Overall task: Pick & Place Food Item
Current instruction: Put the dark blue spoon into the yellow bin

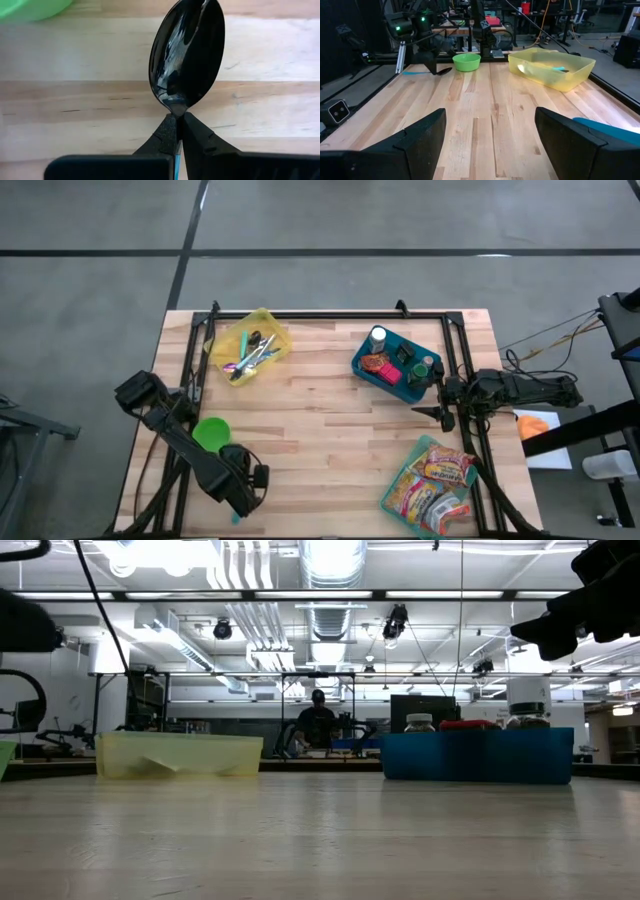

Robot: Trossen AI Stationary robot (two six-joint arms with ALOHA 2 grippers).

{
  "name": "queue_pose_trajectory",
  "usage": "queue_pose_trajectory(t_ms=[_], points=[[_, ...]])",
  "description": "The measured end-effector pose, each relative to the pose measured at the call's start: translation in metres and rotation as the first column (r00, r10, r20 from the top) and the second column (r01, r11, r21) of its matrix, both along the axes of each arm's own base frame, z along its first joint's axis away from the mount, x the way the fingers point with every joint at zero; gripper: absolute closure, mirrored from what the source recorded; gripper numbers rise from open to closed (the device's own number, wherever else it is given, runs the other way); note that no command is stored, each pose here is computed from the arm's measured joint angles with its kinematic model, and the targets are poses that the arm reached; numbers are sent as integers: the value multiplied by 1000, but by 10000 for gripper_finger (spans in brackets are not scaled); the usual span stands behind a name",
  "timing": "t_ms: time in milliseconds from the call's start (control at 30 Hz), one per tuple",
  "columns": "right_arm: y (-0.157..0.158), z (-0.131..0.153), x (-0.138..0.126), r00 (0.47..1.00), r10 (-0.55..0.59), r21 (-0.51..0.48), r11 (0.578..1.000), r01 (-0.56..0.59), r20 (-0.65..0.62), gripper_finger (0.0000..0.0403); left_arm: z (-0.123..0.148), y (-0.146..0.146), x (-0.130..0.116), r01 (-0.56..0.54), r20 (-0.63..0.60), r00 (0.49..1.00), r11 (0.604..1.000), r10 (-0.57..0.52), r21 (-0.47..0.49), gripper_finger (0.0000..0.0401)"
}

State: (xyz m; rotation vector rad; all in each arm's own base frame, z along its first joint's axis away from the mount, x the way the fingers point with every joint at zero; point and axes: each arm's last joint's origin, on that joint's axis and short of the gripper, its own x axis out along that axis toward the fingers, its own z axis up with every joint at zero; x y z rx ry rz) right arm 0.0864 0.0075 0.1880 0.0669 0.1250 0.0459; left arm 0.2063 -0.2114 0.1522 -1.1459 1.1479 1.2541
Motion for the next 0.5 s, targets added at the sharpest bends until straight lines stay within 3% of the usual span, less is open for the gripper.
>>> queue_pose_trajectory(t_ms=[200,500], points=[[0,0,0,1000,0,-1,1000,0,0,100,18,14,3,15,15,1000,1000,-15,-10,391],[0,0,0,1000,0,0,1000,0,0,100,45,63,14,117,12,993,988,-119,96,391]])
